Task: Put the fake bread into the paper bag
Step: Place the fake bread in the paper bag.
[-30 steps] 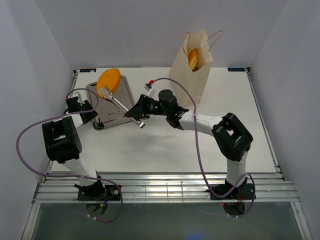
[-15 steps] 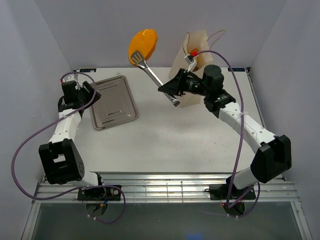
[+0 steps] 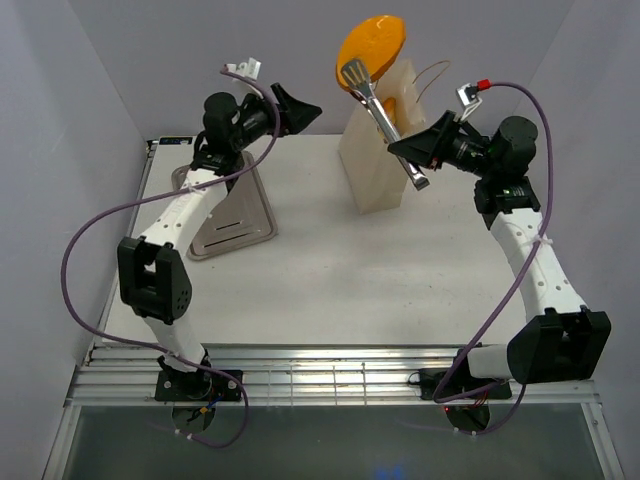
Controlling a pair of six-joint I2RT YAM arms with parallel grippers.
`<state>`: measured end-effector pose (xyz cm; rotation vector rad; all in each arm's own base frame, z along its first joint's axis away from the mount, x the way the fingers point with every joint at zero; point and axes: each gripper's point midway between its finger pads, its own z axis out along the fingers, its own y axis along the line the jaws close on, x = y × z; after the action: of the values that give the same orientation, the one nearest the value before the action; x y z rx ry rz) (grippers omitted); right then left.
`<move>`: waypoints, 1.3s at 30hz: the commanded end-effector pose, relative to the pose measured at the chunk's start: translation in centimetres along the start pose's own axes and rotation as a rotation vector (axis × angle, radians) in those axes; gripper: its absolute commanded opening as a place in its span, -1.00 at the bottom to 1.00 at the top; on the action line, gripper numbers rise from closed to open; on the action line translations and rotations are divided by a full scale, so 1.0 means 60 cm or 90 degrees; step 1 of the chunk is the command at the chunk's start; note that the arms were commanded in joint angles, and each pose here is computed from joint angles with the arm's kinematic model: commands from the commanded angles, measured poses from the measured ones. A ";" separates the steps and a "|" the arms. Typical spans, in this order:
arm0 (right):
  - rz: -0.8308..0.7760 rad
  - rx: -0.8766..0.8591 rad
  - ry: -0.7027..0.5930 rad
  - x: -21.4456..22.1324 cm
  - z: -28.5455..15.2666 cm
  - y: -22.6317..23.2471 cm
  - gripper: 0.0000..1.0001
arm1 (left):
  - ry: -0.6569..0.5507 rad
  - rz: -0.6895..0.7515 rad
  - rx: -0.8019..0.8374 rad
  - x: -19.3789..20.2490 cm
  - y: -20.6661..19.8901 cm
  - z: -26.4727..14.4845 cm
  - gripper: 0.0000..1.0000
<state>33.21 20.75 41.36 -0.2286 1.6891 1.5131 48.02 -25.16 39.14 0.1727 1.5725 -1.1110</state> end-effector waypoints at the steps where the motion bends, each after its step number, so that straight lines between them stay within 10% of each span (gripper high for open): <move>1: -0.069 -0.059 -0.032 -0.033 -0.055 0.066 -0.84 | -0.001 0.009 0.110 0.022 -0.064 0.061 0.96; 19: 0.009 -0.099 -0.099 -0.047 -0.122 0.037 -0.85 | -0.087 0.059 0.184 0.051 -0.120 0.224 0.92; 31: 0.101 -0.157 -0.098 -0.039 -0.122 0.016 -0.81 | -0.113 0.031 0.111 0.042 -0.059 0.229 -0.62; 39: 0.200 -0.238 -0.102 -0.038 -0.118 0.004 -0.78 | -0.122 0.012 0.104 0.035 -0.060 0.221 -0.85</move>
<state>35.04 13.40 39.05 0.2065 1.5747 1.9845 55.39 -38.79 36.11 0.1960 1.3942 -1.1990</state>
